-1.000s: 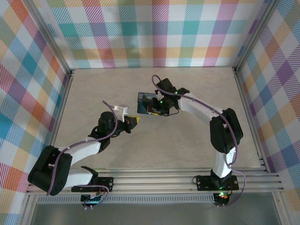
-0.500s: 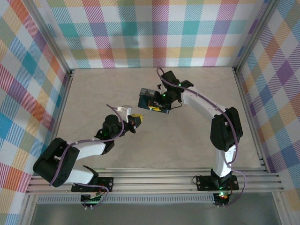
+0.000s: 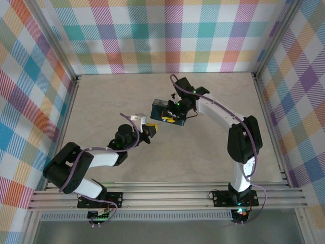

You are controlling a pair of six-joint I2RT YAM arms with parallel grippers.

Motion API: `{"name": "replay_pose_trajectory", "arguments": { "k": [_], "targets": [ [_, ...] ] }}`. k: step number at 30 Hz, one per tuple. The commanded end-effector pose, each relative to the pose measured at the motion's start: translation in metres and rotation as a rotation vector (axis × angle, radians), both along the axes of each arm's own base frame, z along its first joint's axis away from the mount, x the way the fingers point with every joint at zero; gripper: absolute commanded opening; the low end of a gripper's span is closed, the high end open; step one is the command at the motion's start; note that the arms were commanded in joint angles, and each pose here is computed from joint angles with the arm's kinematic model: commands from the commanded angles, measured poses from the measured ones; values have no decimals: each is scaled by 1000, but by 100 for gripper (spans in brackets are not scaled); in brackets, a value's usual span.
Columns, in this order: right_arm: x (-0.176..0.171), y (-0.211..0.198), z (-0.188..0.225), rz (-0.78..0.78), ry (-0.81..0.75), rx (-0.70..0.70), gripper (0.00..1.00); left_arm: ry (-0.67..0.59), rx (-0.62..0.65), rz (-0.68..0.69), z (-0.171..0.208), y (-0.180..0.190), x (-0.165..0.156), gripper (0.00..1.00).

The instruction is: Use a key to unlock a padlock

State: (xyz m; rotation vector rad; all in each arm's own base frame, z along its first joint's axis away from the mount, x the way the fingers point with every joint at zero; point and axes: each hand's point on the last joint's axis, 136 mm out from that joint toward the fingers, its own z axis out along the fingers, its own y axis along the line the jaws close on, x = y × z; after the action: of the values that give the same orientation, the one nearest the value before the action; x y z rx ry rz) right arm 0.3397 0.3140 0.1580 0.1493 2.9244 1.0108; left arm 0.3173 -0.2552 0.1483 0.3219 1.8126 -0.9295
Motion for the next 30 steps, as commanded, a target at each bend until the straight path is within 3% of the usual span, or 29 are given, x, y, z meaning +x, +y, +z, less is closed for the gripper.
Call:
{"name": "replay_pose_trajectory", "arguments": {
  "k": [1, 30],
  "targets": [
    [8, 4, 12, -13, -3, 53, 0, -65, -46, 9, 22, -7, 7, 0],
    [4, 1, -12, -12, 89, 48, 0, -68, -60, 16, 8, -17, 12, 0]
  ]
}}
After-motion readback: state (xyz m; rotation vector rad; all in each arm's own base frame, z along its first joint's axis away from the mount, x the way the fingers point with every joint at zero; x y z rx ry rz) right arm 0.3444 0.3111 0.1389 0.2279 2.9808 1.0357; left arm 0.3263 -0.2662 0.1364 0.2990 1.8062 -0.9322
